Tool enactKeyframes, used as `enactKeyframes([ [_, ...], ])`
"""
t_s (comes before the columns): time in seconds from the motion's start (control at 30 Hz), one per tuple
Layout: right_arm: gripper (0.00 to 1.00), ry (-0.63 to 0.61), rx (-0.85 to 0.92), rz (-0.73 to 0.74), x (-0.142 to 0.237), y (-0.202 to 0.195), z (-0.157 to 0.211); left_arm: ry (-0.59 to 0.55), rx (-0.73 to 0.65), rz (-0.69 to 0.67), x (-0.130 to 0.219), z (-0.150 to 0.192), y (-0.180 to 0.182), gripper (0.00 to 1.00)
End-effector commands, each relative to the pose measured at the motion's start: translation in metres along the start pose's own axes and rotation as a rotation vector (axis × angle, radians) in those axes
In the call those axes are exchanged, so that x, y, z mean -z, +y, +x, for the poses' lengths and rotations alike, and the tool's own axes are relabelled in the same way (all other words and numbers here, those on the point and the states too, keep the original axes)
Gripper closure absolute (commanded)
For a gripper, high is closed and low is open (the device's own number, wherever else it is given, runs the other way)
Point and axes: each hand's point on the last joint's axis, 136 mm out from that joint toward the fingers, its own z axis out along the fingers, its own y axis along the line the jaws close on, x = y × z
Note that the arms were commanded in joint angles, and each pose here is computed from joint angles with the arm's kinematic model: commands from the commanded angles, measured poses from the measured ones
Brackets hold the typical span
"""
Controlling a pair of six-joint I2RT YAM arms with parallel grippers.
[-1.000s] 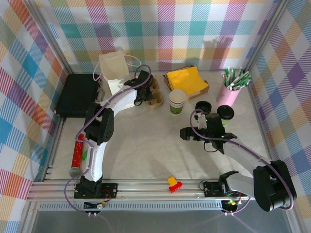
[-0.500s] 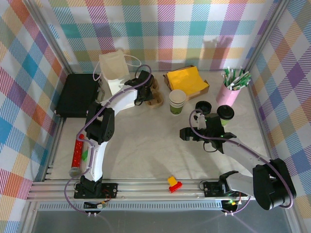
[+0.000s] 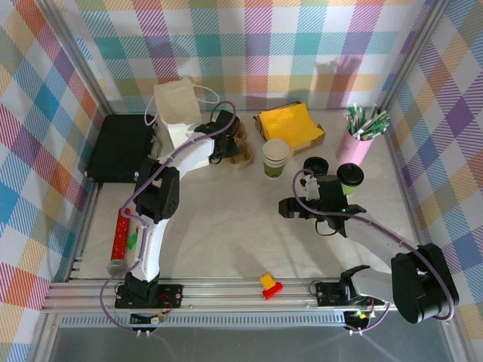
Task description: Pack the takeout coffee
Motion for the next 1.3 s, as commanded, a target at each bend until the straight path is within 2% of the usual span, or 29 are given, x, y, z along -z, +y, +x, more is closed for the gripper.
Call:
enactKeyframes([
  [0.0,0.05,-0.013,0.034,-0.006,0.002,0.007,-0.011,0.027,0.008,-0.009,-0.004,0.005,-0.002,0.73],
  [0.1,0.05,-0.012,0.034,-0.004,0.001,0.006,-0.011,0.025,0.007,-0.007,-0.003,0.004,-0.003,0.77],
  [0.47,0.05,0.001,0.031,-0.002,-0.001,0.005,-0.010,-0.002,-0.028,-0.036,0.009,-0.005,-0.002,0.76],
  [0.67,0.05,0.005,0.030,-0.004,-0.002,0.006,-0.010,0.006,-0.039,-0.034,0.006,-0.002,-0.004,0.80],
  [0.83,0.05,0.011,0.031,-0.003,-0.004,0.006,-0.009,0.015,-0.035,-0.031,0.001,0.001,-0.005,0.75],
  [0.97,0.05,0.014,0.029,-0.002,-0.005,0.005,-0.009,0.019,-0.036,-0.031,-0.002,0.002,-0.006,0.76],
  [1.27,0.05,0.023,0.029,0.001,-0.006,0.005,-0.008,0.015,-0.041,-0.040,0.000,-0.001,-0.005,0.84],
])
